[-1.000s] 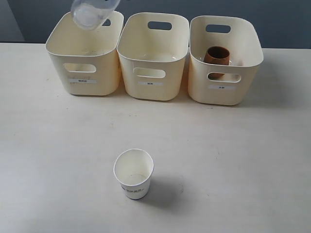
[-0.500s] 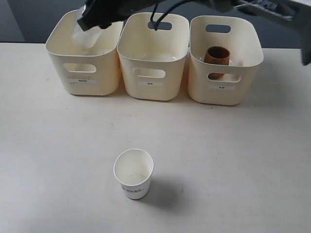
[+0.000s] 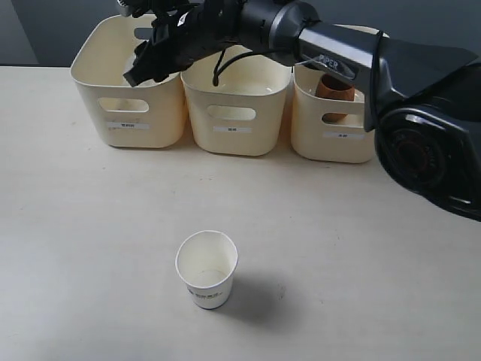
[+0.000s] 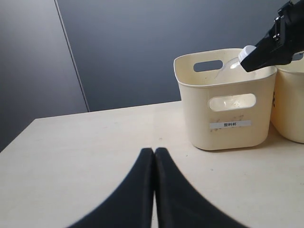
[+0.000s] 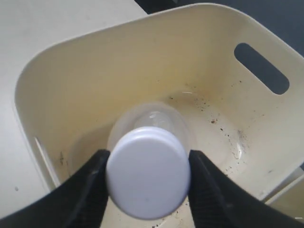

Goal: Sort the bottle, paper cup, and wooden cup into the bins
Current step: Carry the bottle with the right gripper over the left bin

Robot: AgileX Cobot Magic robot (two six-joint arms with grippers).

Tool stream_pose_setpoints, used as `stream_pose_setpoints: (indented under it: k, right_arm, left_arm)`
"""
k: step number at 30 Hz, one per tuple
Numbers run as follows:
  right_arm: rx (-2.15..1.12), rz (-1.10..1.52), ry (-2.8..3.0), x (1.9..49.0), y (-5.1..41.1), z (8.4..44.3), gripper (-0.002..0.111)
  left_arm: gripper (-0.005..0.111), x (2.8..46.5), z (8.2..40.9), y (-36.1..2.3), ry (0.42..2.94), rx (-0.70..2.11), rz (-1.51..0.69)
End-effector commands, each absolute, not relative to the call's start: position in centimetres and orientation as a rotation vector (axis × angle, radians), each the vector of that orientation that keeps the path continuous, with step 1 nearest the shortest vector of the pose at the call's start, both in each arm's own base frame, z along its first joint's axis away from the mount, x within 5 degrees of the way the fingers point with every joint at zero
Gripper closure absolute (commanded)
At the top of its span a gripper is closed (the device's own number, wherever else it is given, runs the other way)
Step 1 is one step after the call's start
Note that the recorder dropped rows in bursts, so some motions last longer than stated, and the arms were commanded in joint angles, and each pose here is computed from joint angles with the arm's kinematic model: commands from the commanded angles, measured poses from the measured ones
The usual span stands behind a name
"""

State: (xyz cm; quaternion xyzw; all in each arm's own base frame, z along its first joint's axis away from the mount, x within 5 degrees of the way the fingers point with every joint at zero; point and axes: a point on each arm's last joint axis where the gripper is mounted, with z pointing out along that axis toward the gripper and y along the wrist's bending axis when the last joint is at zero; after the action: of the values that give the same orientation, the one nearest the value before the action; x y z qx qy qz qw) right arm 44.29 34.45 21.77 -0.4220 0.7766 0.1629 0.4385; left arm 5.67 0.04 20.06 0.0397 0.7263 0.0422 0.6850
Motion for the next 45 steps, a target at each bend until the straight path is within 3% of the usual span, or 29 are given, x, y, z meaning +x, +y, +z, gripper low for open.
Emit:
stream_pose_setpoints:
  k: [1, 27, 30, 32, 40, 45]
  right_arm:
    - [-1.041, 0.38, 1.941, 44.61, 34.31, 21.86, 0.109]
    - [-1.072, 0.328, 2.03, 44.42, 33.79, 21.05, 0.109]
    - [-1.069, 0.331, 2.032, 44.41, 33.8, 21.05, 0.094]
    - [-1.061, 0.336, 2.037, 44.41, 33.81, 21.05, 0.077]
    - [-1.035, 0.344, 2.032, 44.5, 33.84, 21.16, 0.076]
    - [-1.034, 0.345, 2.035, 44.49, 33.84, 21.15, 0.062]
  left_arm:
    - [0.107, 5.64, 20.09, 0.04, 1.617, 0.087, 0.094]
    - [0.107, 5.64, 20.09, 0.04, 1.617, 0.087, 0.094]
    - [0.107, 5.64, 20.09, 0.04, 1.617, 0.087, 0.094]
    - [0.107, 5.64, 20.09, 0.04, 1.617, 0.087, 0.094]
    - [0.107, 5.64, 20.09, 0.04, 1.617, 0.087, 0.094]
    - [0.107, 5.64, 20.09, 0.04, 1.617, 0.087, 0.094]
